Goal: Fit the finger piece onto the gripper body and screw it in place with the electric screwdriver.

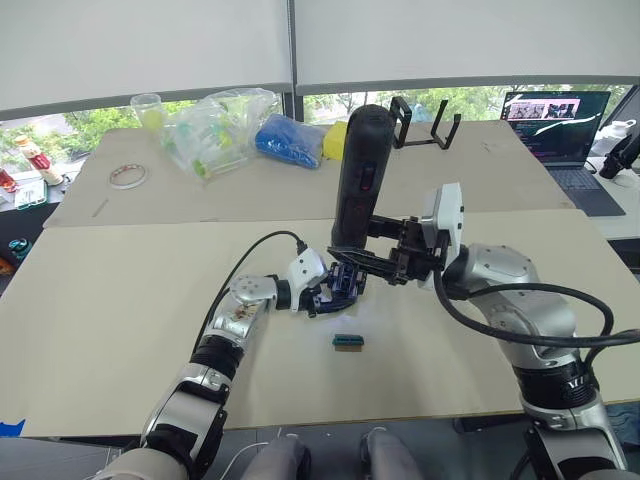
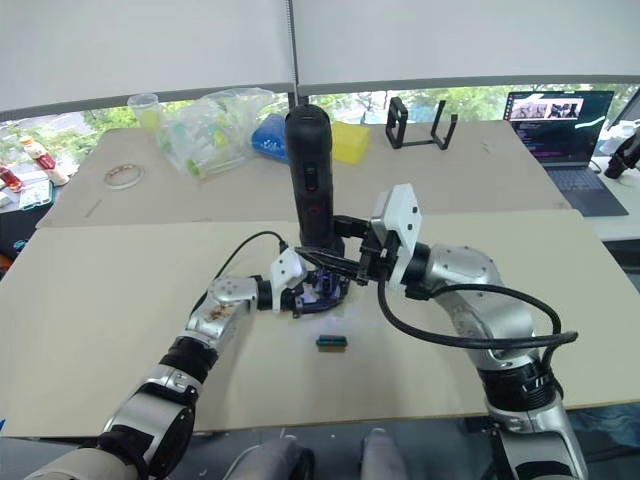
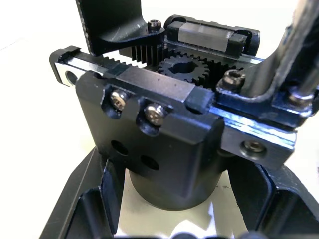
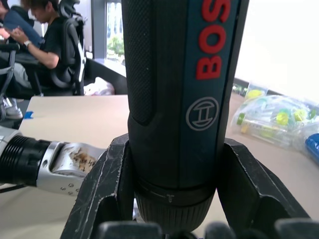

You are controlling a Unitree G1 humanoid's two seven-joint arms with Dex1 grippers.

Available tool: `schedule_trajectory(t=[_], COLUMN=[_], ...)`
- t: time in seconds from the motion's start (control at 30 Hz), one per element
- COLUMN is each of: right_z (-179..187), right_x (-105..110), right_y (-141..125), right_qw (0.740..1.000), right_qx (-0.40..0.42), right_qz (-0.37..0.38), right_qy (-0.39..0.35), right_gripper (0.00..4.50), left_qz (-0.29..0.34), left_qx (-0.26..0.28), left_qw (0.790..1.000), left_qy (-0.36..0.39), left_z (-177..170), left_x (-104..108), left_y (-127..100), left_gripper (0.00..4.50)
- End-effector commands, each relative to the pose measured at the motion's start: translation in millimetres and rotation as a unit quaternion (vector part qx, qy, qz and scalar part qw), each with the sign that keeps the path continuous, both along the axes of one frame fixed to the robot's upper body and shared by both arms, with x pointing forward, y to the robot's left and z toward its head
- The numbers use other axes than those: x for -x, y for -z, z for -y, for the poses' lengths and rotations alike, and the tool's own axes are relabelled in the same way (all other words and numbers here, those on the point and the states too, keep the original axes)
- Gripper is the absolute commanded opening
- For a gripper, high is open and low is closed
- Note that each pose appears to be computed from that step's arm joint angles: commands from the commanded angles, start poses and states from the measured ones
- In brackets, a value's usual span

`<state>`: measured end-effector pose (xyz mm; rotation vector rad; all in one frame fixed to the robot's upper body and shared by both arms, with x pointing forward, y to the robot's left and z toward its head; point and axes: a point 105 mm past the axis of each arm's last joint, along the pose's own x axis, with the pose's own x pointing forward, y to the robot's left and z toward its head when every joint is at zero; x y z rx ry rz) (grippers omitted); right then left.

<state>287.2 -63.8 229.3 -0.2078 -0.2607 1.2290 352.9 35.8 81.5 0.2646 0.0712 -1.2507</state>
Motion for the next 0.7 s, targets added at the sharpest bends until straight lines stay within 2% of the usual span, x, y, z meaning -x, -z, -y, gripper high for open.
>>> schedule_trajectory(t=[0.03,0.37,0.53,0.7], right_z=[11.3,-6.8,-3.2,2.4], right_x=[-5.2,11.6,12.0,6.8], right_y=[-11.9,-73.9,-73.4,-59.3], right_qw=[0.999,0.997,0.997,0.998], right_qx=[0.006,-0.053,-0.052,-0.043], right_qz=[0.000,0.056,0.054,0.035], right_qy=[0.032,-0.020,-0.020,-0.007], right_gripper=[1.91,1.91,1.91,1.91], left_qz=[0.032,0.021,0.015,0.013], left_qx=[0.023,0.023,0.020,0.017], left_qw=[0.999,1.000,1.000,1.000], left_qy=[-0.003,0.004,0.003,0.003], left_z=[-1.4,3.6,3.6,3.2], left_x=[-5.5,-1.2,0.6,1.6], left_y=[-21.8,-14.7,-9.7,-7.2], left_gripper=[2.45,2.45,2.45,2.45])
